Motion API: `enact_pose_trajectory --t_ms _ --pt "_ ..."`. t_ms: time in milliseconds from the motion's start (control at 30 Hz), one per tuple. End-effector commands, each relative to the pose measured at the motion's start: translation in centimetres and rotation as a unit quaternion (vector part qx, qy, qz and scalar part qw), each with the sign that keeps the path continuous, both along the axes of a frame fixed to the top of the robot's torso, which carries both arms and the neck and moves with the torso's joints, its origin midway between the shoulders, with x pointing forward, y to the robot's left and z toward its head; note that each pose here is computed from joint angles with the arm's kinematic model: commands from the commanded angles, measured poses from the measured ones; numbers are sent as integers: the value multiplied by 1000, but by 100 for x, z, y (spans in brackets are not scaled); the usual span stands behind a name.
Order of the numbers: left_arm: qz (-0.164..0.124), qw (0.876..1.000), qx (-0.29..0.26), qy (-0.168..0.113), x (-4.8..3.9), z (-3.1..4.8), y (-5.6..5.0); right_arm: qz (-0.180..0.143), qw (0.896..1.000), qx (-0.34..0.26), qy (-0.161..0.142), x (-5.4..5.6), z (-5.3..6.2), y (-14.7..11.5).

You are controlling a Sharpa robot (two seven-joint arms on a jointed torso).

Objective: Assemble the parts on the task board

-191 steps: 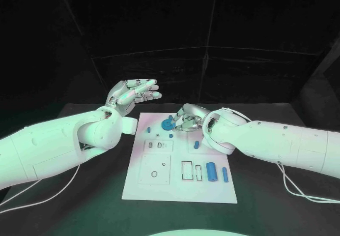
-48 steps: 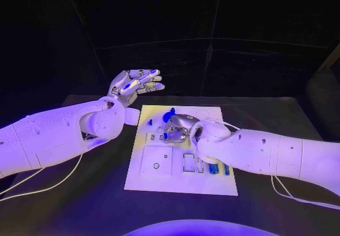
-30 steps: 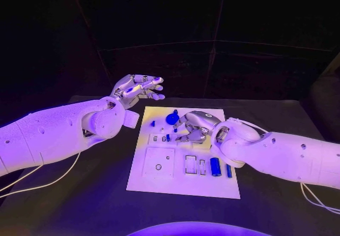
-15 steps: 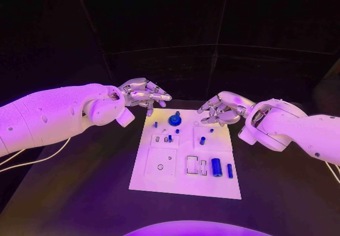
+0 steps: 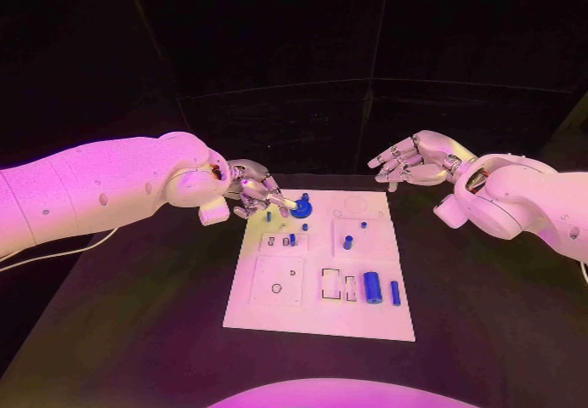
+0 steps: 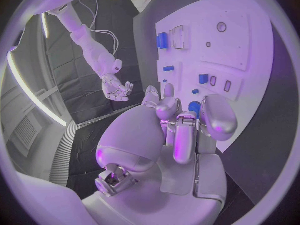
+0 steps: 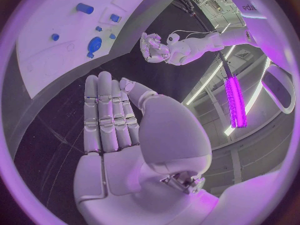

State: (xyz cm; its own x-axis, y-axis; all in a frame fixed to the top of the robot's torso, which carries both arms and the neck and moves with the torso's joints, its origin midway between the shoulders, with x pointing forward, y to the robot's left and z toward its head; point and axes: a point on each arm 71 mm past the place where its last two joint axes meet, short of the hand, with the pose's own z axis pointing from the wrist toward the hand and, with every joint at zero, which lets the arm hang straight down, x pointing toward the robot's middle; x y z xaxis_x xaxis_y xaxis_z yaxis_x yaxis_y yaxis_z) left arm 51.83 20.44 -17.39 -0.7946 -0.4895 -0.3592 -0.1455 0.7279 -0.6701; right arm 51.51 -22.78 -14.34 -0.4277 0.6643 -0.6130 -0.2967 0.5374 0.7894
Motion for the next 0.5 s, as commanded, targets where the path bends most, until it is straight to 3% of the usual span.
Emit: enact_pose_trajectory --t_ms 33,233,500 --pt "-5 995 102 9 28 -58 17 11 998 58 10 35 49 -36" --pt "-16 983 179 -23 104 -67 -90 -10 997 72 4 100 71 -130" --pt "-25 976 214 -42 154 -66 -216 -45 996 74 -14 164 96 -218"
